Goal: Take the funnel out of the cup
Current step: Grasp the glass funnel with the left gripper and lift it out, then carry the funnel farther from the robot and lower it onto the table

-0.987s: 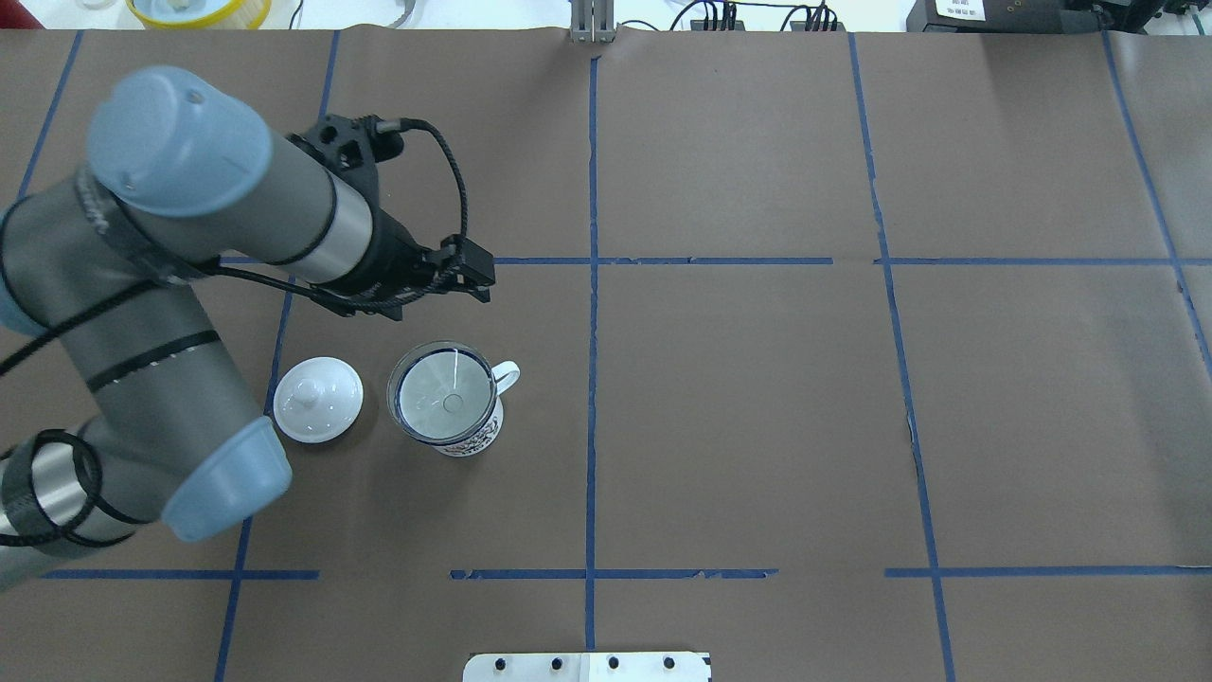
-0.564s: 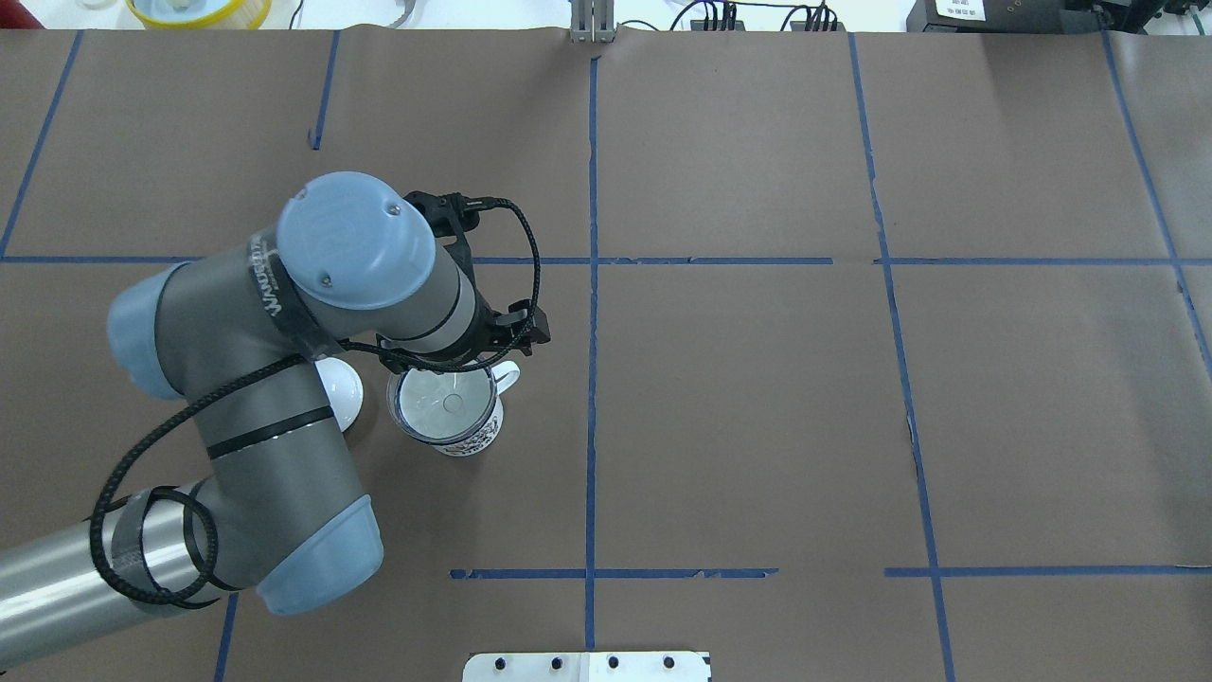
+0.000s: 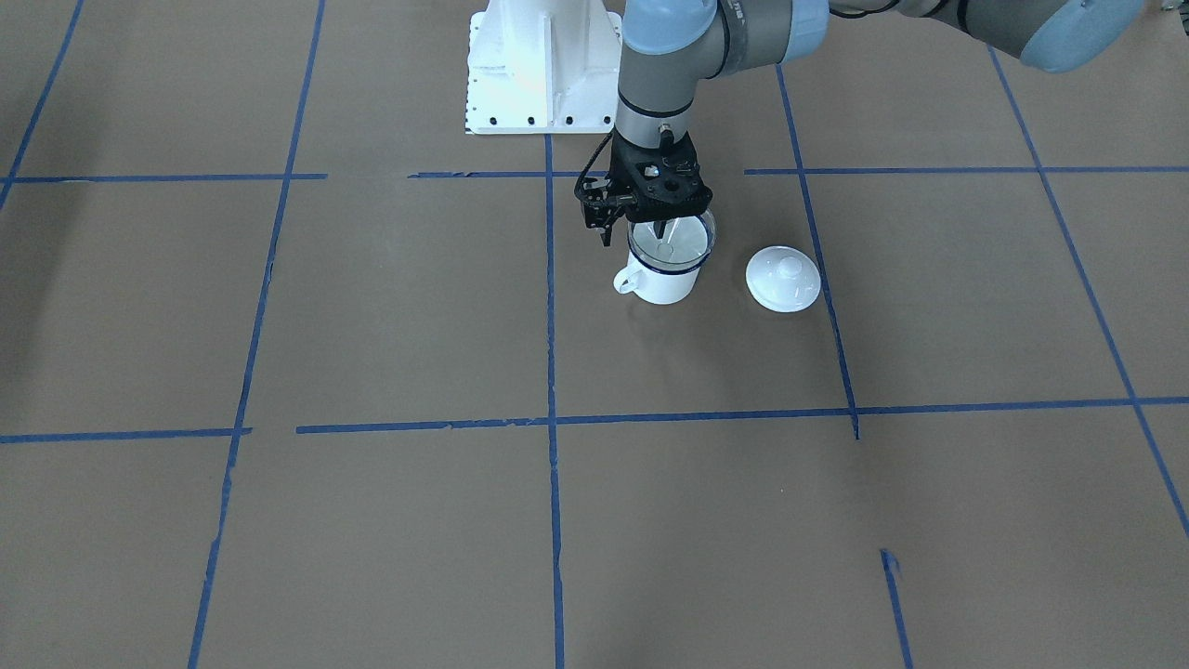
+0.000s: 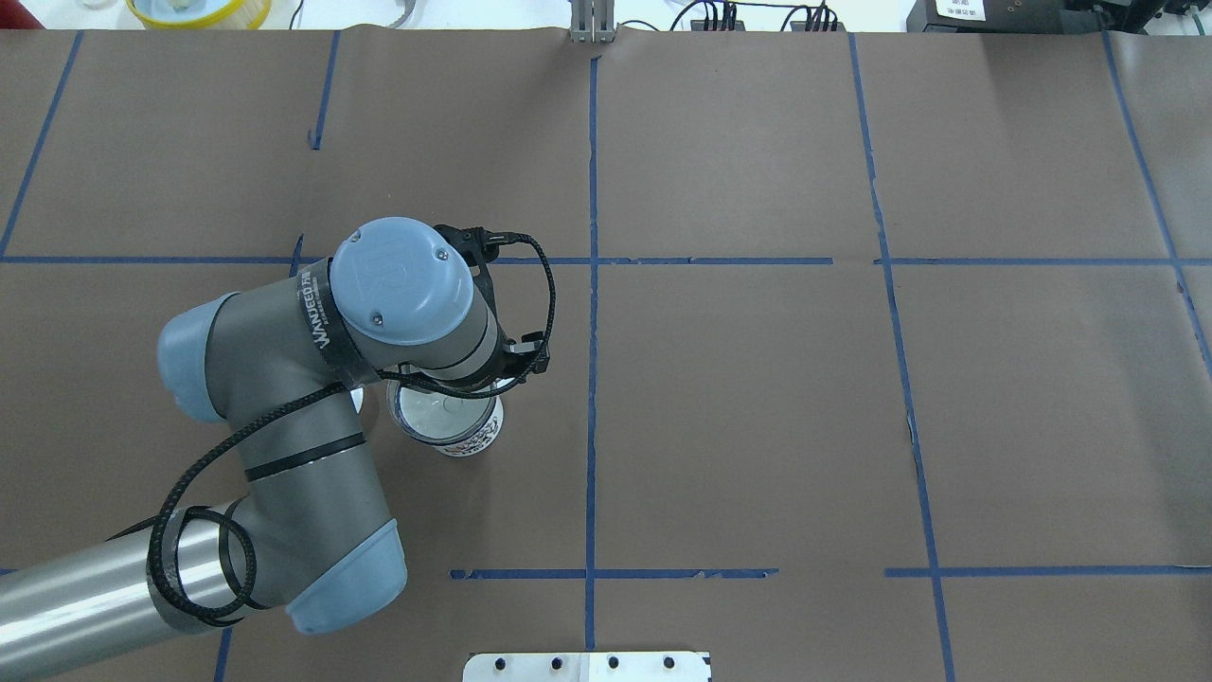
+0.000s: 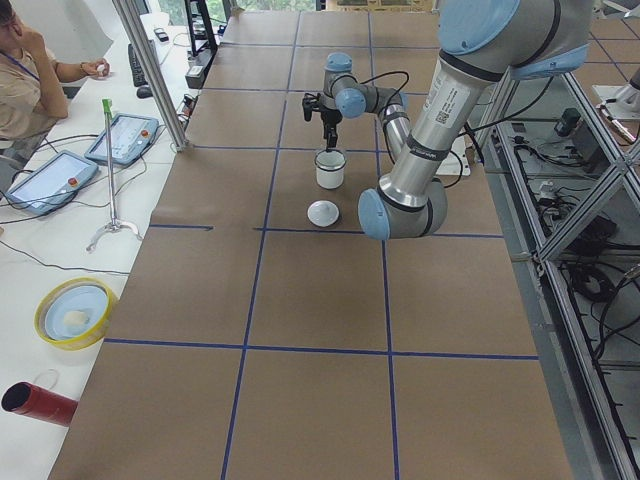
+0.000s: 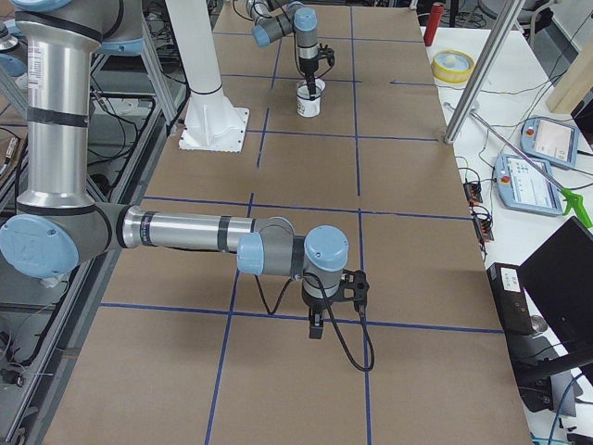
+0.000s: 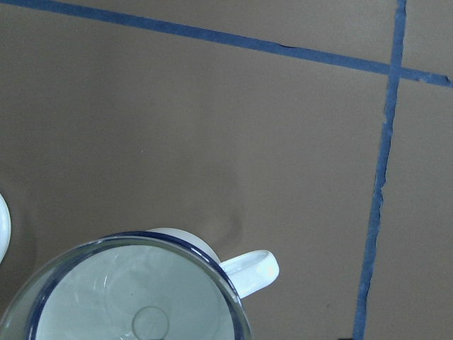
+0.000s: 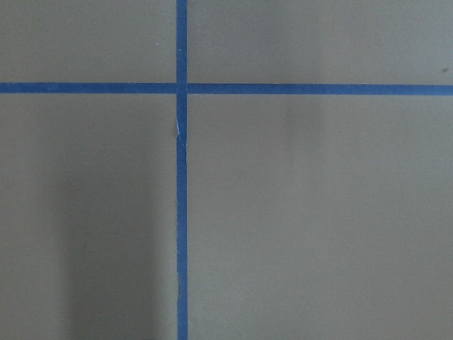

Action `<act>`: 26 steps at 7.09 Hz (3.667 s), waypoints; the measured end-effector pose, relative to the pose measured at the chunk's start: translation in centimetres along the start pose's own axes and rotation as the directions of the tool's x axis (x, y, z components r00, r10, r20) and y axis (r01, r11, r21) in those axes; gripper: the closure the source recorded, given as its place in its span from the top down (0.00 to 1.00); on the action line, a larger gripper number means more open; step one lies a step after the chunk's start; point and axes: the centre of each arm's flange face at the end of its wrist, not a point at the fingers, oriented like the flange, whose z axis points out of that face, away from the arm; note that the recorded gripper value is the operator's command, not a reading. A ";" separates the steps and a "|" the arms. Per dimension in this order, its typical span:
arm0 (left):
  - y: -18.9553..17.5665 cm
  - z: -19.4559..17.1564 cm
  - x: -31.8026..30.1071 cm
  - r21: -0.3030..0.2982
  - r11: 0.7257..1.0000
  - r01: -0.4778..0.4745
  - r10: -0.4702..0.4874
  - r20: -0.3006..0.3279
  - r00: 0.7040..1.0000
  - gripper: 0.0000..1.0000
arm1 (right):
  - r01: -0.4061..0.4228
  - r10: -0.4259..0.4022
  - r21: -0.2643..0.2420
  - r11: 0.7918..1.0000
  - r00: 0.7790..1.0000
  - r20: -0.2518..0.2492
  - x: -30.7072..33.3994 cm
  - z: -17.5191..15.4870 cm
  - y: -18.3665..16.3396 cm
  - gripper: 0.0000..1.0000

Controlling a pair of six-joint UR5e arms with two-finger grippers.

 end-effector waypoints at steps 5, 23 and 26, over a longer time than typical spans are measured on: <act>0.3 -1.7 -0.1 0.000 1.000 -0.021 0.021 0.003 1.000 0.00 | 0.000 0.000 0.000 1.000 1.000 0.000 0.0 0.0 0.0 1.00; -25.1 11.2 -14.1 0.314 0.554 0.771 -0.456 -0.659 0.598 1.00 | 0.000 0.000 0.000 1.000 1.000 0.000 0.0 0.0 0.0 1.00; -25.6 8.7 -13.6 0.372 0.613 0.697 -0.369 -0.646 0.669 1.00 | 0.000 0.000 0.000 1.000 1.000 0.000 0.0 0.0 0.0 1.00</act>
